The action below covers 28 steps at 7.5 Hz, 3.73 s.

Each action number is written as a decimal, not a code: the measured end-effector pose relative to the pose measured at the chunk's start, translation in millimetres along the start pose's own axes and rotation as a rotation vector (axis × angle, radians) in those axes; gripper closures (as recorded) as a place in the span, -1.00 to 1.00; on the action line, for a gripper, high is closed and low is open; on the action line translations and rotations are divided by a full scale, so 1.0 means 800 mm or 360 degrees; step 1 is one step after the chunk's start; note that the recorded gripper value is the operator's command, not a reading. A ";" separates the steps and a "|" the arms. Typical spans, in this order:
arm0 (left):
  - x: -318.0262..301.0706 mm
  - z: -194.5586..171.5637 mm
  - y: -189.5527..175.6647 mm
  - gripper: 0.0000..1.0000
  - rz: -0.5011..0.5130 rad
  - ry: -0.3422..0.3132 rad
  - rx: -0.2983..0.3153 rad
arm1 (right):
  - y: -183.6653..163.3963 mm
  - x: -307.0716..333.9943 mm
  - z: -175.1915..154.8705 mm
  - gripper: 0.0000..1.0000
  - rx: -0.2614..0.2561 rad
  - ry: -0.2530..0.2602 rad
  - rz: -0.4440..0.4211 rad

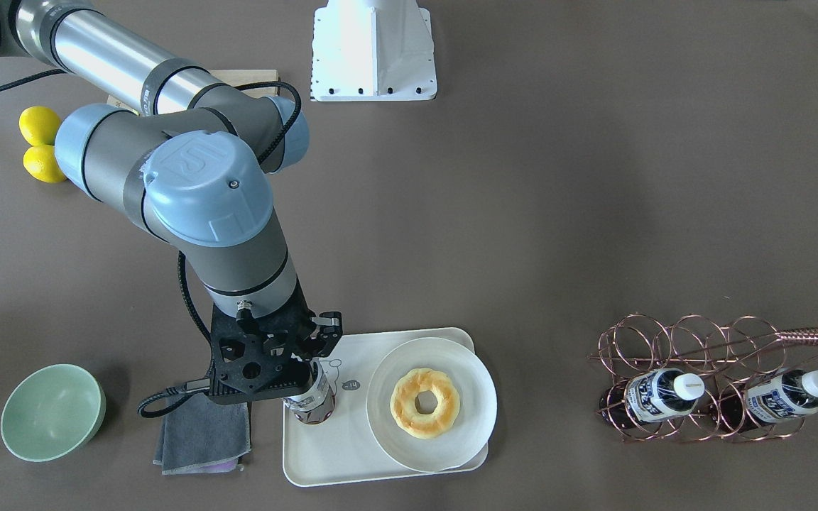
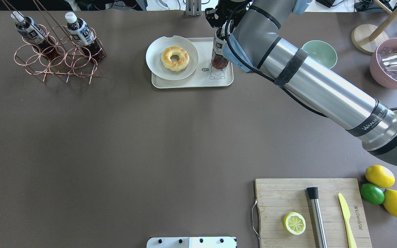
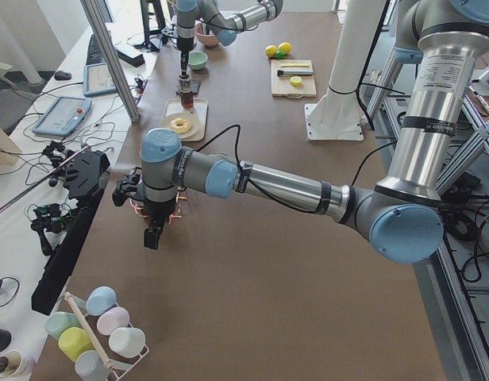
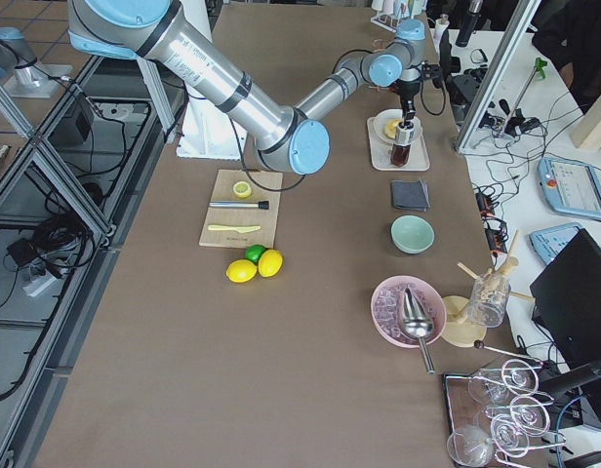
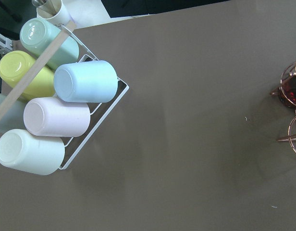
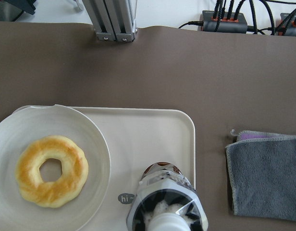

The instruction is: Place tea on tray

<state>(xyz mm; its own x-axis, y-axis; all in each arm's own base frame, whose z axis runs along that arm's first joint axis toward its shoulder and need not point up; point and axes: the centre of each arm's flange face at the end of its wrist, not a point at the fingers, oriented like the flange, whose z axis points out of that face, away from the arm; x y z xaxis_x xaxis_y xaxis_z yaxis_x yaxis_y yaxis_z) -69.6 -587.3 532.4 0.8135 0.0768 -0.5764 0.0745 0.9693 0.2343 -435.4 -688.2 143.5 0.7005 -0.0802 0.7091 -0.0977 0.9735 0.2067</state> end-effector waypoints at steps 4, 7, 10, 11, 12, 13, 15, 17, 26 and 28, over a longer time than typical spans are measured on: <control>-0.001 0.001 0.001 -0.96 -0.0002 -0.0002 -0.0003 | 0.007 -0.006 0.005 -1.00 -0.0009 -0.0004 -0.0013; -0.001 0.001 -0.001 -0.96 -0.0003 -0.0003 -0.0002 | 0.004 -0.010 -0.010 -1.00 0.0004 -0.0031 -0.0004; 0.000 0.000 -0.003 -0.96 -0.0002 -0.0002 -0.0001 | 0.009 -0.009 -0.094 -1.00 -0.0054 -0.0120 0.0044; 0.000 0.000 -0.004 -0.96 0.0000 -0.0002 0.0001 | 0.022 -0.010 -0.124 -1.00 -0.0088 -0.0099 0.0067; 0.001 0.000 -0.004 -0.96 0.0001 -0.0002 0.0002 | 0.038 0.001 -0.150 -1.00 -0.0133 -0.0044 0.0088; 0.001 -0.001 -0.004 -0.96 0.0002 -0.0002 0.0002 | 0.048 0.042 -0.160 -1.00 -0.0168 0.0043 0.0062; 0.000 0.000 -0.002 -0.96 0.0000 0.0000 0.0000 | 0.074 0.197 -0.141 -1.00 -0.0216 0.0201 -0.0112; -0.001 0.002 0.000 -0.96 -0.0003 0.0000 -0.0005 | 0.096 0.409 -0.129 -1.00 -0.0331 0.0305 -0.0292; -0.049 0.066 0.078 -0.96 -0.0156 0.0114 -0.0204 | 0.249 0.918 -0.104 -1.00 -0.0382 0.0081 0.0036; -0.061 0.079 0.099 -0.96 -0.0201 0.0143 -0.0247 | 0.253 0.922 -0.105 -1.00 -0.0373 0.0058 0.0076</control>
<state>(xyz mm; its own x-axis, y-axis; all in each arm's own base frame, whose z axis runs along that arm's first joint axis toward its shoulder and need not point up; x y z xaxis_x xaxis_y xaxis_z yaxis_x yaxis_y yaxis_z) -66.8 -528.9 628.3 0.7483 -0.0338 -0.6624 0.0773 0.9963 0.0365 120.8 -532.4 651.4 0.7243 -0.0291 0.6888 0.0321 0.9994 0.0084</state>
